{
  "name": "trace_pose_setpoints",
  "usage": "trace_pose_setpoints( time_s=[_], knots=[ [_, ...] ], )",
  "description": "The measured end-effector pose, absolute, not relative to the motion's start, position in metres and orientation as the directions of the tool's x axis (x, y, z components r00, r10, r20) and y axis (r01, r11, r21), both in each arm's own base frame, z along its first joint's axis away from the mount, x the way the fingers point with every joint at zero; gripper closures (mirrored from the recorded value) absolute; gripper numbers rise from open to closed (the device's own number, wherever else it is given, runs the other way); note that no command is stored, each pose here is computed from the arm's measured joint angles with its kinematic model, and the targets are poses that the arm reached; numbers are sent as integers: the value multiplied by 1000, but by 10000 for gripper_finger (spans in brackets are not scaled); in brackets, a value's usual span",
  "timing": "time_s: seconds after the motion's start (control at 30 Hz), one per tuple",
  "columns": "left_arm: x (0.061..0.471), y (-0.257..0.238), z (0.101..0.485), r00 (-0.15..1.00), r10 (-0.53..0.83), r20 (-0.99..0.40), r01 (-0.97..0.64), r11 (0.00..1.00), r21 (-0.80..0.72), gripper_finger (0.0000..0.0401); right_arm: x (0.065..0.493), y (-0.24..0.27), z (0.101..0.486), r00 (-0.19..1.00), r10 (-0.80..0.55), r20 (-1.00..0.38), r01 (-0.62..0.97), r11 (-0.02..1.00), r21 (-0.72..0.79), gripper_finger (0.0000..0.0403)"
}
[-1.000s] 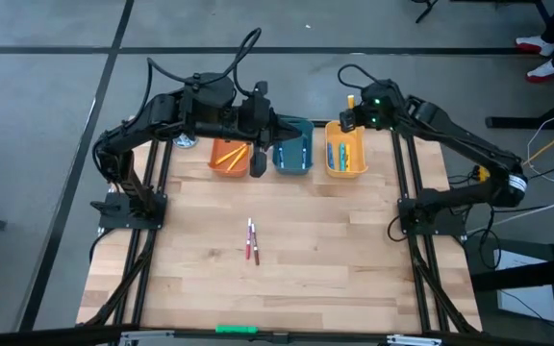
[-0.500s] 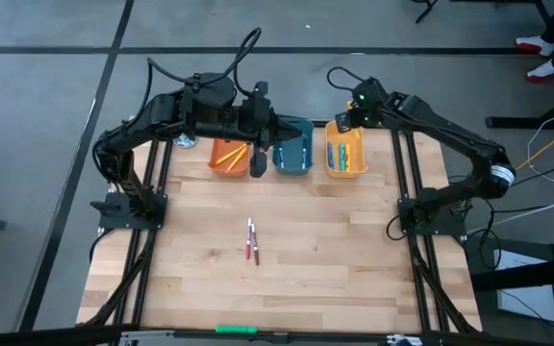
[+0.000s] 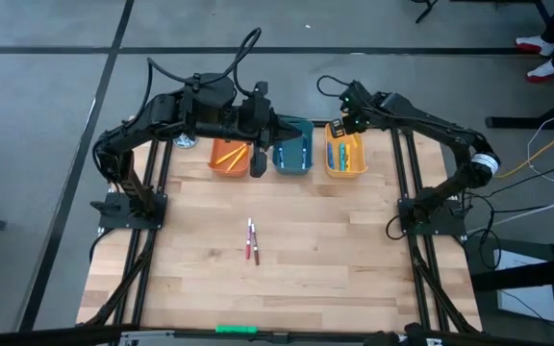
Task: Pick & Place Markers
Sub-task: Put the yellow highlighter pen into the yellow bin
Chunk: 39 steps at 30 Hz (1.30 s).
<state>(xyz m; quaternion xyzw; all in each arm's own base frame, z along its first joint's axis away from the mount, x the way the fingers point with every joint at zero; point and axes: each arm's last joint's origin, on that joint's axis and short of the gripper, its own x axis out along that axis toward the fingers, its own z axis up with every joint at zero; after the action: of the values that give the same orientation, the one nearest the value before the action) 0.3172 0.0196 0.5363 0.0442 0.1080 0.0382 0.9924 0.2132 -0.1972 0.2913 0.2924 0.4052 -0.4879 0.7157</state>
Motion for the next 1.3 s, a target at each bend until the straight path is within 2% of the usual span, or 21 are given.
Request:
trace_pose_setpoints(
  time_s=[0.4,1.1,1.3],
  knots=[
    [317,20,536,974,87,-211,-67,993,96,399,222,-203,273,181,-381,-907,945,323,53,337],
    [317,20,536,974,86,-211,-65,993,103,400,223,-201,267,207,-287,-935,974,153,168,337],
    [317,20,536,974,84,-211,-63,993,103,399,227,-204,256,180,-260,-949,978,149,145,337]
  ],
)
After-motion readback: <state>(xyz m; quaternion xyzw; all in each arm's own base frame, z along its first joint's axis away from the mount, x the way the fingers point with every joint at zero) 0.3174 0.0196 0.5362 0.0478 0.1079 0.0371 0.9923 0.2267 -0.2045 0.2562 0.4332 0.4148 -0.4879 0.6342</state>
